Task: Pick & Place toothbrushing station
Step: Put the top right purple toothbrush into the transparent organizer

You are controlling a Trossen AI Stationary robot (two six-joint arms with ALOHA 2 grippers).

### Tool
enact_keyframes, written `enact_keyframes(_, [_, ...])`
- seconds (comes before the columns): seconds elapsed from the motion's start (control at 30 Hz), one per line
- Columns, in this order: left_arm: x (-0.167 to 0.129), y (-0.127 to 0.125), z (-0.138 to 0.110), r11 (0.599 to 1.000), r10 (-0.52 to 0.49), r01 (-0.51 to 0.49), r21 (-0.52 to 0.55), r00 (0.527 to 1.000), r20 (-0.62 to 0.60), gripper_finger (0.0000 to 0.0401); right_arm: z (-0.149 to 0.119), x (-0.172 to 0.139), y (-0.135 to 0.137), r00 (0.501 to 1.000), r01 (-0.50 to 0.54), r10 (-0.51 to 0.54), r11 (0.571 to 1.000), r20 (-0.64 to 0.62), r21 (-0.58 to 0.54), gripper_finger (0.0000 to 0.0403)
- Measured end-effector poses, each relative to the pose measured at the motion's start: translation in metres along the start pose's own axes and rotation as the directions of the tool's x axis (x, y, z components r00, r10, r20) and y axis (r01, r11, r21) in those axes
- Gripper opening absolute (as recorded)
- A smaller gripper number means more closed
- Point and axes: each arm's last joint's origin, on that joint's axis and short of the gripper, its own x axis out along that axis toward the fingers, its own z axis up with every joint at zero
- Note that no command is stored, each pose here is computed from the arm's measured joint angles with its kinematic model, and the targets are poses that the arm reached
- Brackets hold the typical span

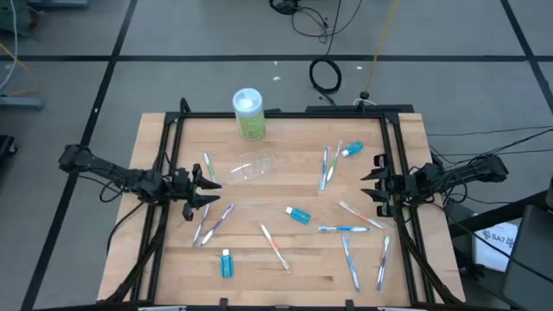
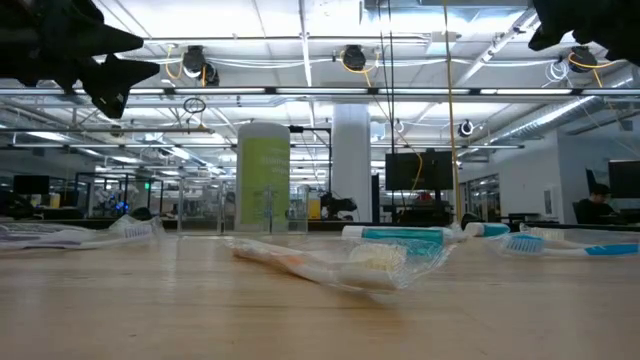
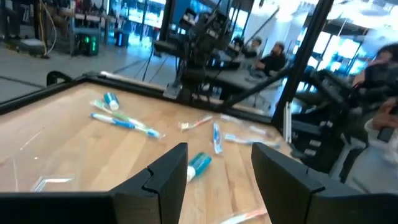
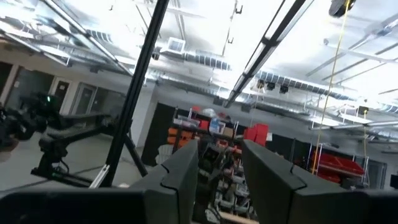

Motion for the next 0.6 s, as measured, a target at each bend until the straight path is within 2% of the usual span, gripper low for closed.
enact_keyframes(0.17, [0.012,-0.005,0.007,0.999,0.029,-0.026,0.032,0.994,-0.107,0.0184,-0.007,0.003,-0.002,0.998,0.028,-0.027,0.999,-0.058,0.019,0.0117])
enact_keyframes(0.37, [0.025,-0.011,0.010,0.998,0.054,-0.045,0.049,0.977,-0.206,0.0184,-0.017,0.006,-0.008,0.965,0.213,-0.199,0.975,-0.171,0.067,0.0117])
enact_keyframes(0.5, [0.032,-0.017,0.013,0.997,0.079,-0.070,0.043,0.957,-0.278,0.0184,-0.026,0.009,-0.008,0.952,0.218,-0.191,0.972,-0.241,0.091,0.0117])
enact_keyframes(0.6, [0.036,-0.021,0.016,0.990,0.140,-0.124,0.069,0.933,-0.332,0.0184,-0.037,0.013,-0.005,0.922,0.198,-0.159,0.977,-0.353,0.079,0.0117])
